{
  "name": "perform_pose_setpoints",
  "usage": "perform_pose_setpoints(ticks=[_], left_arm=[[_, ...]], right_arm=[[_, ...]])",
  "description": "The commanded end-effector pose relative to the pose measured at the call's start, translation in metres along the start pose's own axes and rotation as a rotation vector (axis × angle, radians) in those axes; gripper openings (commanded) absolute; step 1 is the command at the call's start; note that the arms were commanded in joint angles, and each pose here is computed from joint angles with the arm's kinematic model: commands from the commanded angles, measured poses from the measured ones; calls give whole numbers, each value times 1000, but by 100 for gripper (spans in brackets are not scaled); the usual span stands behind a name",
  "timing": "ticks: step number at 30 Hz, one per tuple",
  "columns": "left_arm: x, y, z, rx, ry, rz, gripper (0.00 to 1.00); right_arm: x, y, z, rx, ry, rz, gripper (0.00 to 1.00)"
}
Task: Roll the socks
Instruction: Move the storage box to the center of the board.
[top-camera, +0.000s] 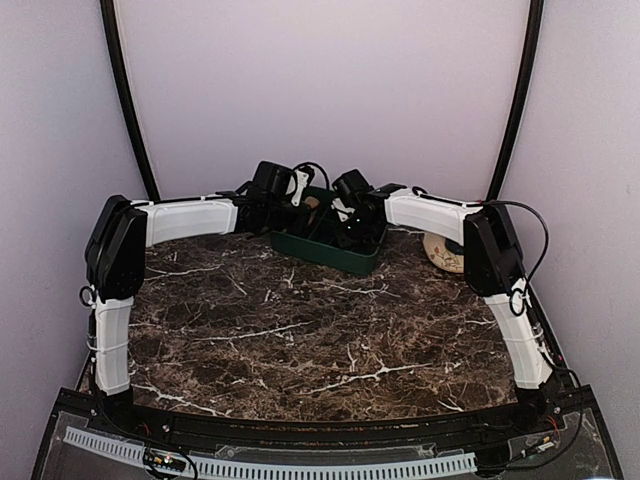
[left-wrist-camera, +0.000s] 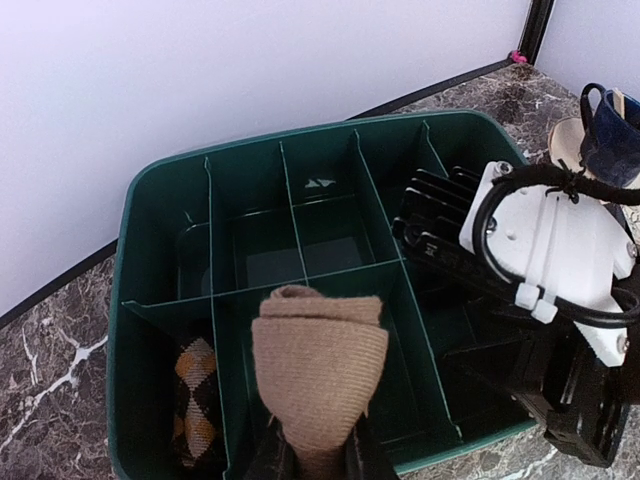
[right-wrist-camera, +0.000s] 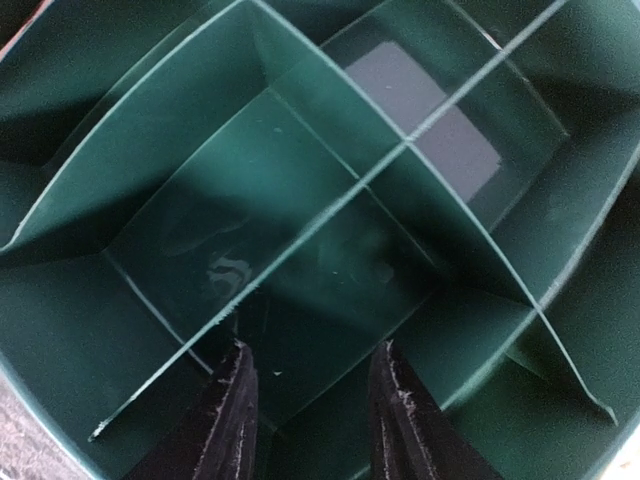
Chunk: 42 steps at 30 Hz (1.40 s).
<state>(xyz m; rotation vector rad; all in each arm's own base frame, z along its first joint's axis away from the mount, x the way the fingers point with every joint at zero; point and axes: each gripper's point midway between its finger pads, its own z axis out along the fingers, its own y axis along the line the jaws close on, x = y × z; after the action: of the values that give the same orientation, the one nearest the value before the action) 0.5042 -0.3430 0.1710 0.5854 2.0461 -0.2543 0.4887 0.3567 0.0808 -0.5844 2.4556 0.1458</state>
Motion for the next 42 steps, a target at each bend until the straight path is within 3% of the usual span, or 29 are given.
perform_pose_setpoints(ticks=[1, 18, 26, 36, 42], left_arm=[[-12, 9, -6, -30, -17, 0, 0], [16, 7, -14, -4, 60, 15, 0], [41, -27, -28, 120, 72, 114, 0], [49, -56, -42, 157, 77, 210, 0], [64, -56, -34, 97, 121, 234, 0]], right_arm=[[42, 26, 3, -101, 136, -44, 35], [96, 79, -46, -185, 179, -78, 34], [109, 93, -72, -205, 136, -42, 34], [85, 77, -103, -138, 10, 0, 35], [68, 71, -126, -128, -64, 18, 36]])
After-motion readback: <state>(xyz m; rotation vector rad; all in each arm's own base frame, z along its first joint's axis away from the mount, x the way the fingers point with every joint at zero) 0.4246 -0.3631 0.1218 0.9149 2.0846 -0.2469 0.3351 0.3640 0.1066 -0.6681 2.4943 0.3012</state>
